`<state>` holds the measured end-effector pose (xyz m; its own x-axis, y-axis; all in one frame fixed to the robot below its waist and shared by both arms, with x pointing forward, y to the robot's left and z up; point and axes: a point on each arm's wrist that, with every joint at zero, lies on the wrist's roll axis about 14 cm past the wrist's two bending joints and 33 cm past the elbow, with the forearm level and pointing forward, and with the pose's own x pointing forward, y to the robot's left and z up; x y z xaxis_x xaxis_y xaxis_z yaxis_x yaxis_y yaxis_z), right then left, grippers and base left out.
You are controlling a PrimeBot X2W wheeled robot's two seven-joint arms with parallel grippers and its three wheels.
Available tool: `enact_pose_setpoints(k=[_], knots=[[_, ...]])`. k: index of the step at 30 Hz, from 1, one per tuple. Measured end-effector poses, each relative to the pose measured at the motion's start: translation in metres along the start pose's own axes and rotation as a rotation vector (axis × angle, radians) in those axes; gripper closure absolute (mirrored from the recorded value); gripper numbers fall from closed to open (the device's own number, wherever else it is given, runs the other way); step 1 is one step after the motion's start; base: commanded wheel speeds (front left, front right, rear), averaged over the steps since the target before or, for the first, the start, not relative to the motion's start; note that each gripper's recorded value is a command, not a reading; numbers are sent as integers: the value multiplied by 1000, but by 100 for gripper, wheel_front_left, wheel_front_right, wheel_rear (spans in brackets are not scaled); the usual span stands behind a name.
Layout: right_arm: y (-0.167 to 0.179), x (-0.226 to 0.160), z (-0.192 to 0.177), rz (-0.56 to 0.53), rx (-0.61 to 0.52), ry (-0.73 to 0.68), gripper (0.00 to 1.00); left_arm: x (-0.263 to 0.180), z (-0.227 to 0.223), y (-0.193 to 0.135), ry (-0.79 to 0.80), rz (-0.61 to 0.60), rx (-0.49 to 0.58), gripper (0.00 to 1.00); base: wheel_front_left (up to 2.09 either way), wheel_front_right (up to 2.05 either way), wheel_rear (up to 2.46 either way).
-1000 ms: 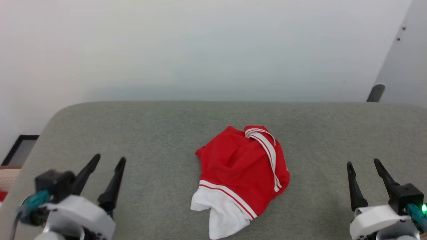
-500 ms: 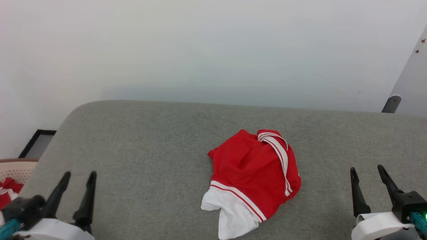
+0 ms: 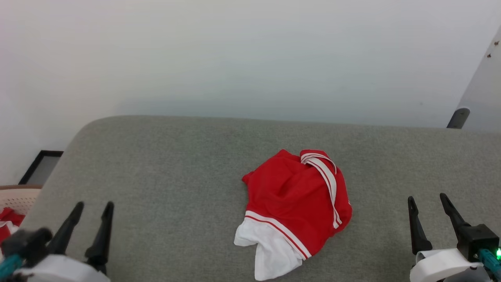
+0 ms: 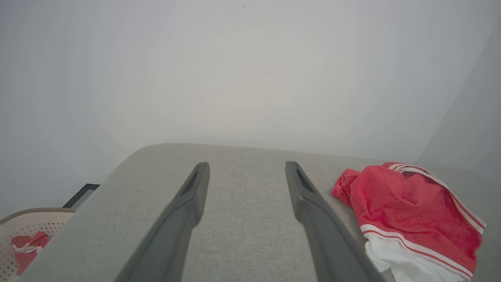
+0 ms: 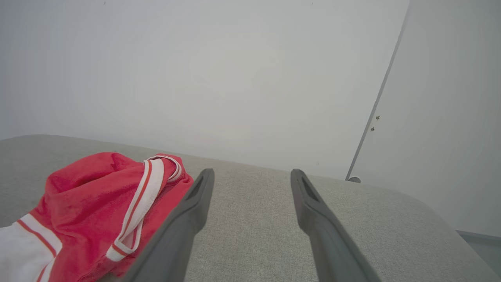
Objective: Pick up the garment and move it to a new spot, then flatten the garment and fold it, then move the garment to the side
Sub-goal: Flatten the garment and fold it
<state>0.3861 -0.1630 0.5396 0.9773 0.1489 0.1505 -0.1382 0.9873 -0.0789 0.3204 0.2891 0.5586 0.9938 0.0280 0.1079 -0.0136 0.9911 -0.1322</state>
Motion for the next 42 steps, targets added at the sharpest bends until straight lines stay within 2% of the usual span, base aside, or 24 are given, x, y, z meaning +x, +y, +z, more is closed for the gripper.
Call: enact_pose_setpoints(k=[7,12,14,21,28,36,42], knots=[[-8,9,5,-15,-5,-17,0,30,-3,-33,133,-118,-41,0,0,0,0],[-18,17,7,-36,-14,-25,0,51,-19,-64,319,-223,-69,0,0,0,0],[-28,24,10,-59,-20,-38,0,61,-35,-77,459,-257,-80,0,0,0,0],[-43,32,-3,-100,-16,-14,0,71,-92,-103,786,-307,-72,0,0,0,0],[-59,29,-21,-148,-15,31,0,73,-139,-125,1013,-355,-45,0,0,0,0],[-73,23,-35,-192,-21,70,0,68,-178,-143,1178,-391,-28,0,0,0,0],[-78,24,-38,-206,-24,76,0,69,-193,-148,1228,-401,-20,0,0,0,0]])
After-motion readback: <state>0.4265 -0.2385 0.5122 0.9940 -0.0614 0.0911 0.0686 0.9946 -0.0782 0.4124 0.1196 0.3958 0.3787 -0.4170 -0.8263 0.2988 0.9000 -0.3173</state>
